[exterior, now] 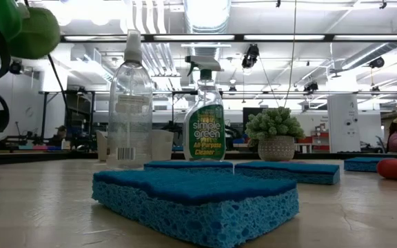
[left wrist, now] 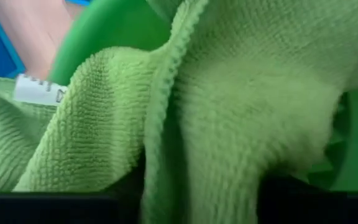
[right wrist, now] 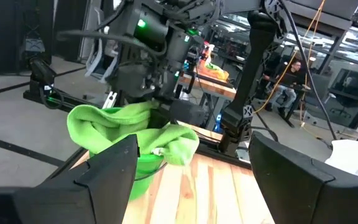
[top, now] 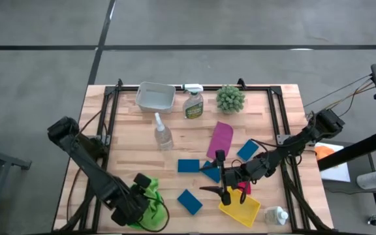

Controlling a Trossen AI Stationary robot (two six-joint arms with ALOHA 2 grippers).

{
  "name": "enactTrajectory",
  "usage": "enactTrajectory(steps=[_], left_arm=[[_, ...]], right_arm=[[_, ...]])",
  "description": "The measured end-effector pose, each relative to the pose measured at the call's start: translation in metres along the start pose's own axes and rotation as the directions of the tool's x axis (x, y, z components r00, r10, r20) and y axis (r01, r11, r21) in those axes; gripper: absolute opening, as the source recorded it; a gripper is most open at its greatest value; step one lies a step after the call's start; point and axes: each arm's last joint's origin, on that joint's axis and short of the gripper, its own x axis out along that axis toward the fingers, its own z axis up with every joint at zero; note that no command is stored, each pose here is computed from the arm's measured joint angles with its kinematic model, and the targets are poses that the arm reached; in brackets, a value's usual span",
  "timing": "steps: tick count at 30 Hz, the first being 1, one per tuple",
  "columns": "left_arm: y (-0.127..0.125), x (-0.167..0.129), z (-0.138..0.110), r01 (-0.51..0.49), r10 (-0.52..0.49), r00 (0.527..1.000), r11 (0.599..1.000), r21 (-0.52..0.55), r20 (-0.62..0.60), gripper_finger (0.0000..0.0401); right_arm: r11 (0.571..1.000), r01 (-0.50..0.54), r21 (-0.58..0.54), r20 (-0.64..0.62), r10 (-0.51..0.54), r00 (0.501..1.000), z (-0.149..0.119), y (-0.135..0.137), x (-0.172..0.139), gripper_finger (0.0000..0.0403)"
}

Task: Pick & Place Kitchen Items
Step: Put the green microfiber cloth into the green basket

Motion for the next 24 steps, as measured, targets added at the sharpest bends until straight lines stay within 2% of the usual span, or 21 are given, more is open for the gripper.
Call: enactTrajectory(steps=[7, 12, 16, 19, 21, 24], left_arm=[[0.004, -0.026, -0.007, 0.04, -0.038, 0.997, 0.999, -0.025, 0.064, 0.0285], [0.008, -0.051, -0.017, 0.068, -0.062, 0.989, 0.997, -0.038, 0.137, 0.0335], [0.013, -0.074, -0.026, 0.086, -0.073, 0.974, 0.995, -0.052, 0.215, 0.0342], [0.018, -0.087, -0.031, 0.042, -0.018, 0.959, 0.996, -0.078, 0.284, 0.034], [0.021, -0.091, -0.033, 0.001, 0.035, 0.949, 0.994, -0.111, 0.315, 0.0328], [0.021, -0.09, -0.032, -0.01, 0.05, 0.947, 0.992, -0.124, 0.318, 0.0287]], right_arm=[[1.0, 0.0, 0.0, -0.001, 0.0, 1.0, 0.0, 0.0, 0.0, 0.0299], [1.0, -0.002, 0.0, -0.007, 0.002, 1.0, -0.001, 0.0, 0.0, 0.0299], [1.0, -0.002, -0.001, -0.007, 0.002, 1.0, -0.001, 0.0, 0.0, 0.0299], [1.0, -0.002, 0.0, -0.007, 0.002, 1.0, -0.001, 0.0, 0.0, 0.0299], [1.0, -0.002, 0.0, -0.007, 0.002, 1.0, -0.001, 0.0, 0.0, 0.0299], [1.0, -0.002, -0.001, -0.008, 0.002, 1.0, -0.001, 0.0, 0.0, 0.0299]])
